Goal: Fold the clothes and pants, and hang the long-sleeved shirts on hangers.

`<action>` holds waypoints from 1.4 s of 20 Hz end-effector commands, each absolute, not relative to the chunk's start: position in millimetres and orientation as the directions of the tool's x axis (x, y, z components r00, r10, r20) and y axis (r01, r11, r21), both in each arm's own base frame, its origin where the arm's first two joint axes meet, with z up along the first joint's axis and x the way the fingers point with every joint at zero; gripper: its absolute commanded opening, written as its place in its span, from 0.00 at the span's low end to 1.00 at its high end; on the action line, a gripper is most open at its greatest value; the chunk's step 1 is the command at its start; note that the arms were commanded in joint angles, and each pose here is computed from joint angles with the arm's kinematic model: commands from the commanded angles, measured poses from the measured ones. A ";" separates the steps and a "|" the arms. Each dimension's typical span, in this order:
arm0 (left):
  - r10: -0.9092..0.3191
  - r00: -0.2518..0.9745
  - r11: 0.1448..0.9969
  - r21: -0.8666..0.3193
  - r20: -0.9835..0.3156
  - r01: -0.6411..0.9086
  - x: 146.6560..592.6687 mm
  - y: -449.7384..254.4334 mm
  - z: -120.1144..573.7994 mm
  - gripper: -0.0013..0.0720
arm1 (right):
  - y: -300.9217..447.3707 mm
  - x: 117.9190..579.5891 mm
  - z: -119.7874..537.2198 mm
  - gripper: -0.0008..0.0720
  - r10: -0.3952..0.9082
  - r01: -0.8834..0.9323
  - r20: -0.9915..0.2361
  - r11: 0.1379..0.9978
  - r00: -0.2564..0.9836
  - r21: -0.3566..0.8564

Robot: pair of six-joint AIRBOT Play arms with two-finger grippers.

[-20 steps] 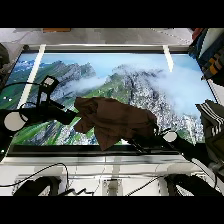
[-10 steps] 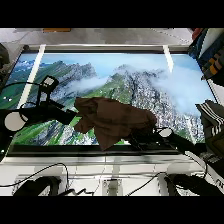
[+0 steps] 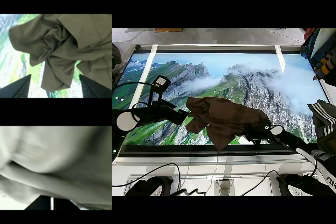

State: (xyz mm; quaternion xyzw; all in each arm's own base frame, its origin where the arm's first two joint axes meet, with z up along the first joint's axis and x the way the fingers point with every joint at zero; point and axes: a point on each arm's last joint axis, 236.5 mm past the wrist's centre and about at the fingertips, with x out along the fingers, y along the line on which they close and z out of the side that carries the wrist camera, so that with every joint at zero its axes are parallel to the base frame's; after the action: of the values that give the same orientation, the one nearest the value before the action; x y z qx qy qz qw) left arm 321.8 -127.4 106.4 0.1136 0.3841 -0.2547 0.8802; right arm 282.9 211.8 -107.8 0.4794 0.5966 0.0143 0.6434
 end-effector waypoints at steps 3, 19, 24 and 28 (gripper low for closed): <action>-0.342 0.590 0.882 -0.033 -0.731 0.470 324.1 -122.4 108.4 0.97 | 209.9 354.5 -24.0 0.03 0.551 0.173 -0.713 0.725 0.434 0.666; -0.337 0.195 0.931 -0.295 -0.921 0.216 269.8 -130.4 -19.4 0.96 | -28.1 253.4 82.1 0.03 0.129 -0.068 -0.989 0.990 0.071 0.125; -0.424 0.136 0.905 -0.416 -0.895 0.084 281.7 -156.9 -54.0 0.96 | -28.2 258.9 82.5 0.03 0.129 -0.089 -0.987 0.989 0.094 0.120; -0.418 0.058 0.908 -0.418 -0.907 0.002 280.6 -158.1 -89.7 0.96 | -29.4 264.5 82.9 0.03 0.124 -0.088 -0.985 0.990 0.117 0.114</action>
State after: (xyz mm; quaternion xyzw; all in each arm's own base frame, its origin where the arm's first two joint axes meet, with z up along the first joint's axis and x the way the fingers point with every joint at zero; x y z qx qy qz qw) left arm 280.2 -152.7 -67.9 -0.1268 0.6507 -0.1619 0.7309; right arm 262.1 -27.2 82.3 0.0169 0.6649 0.0726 0.7432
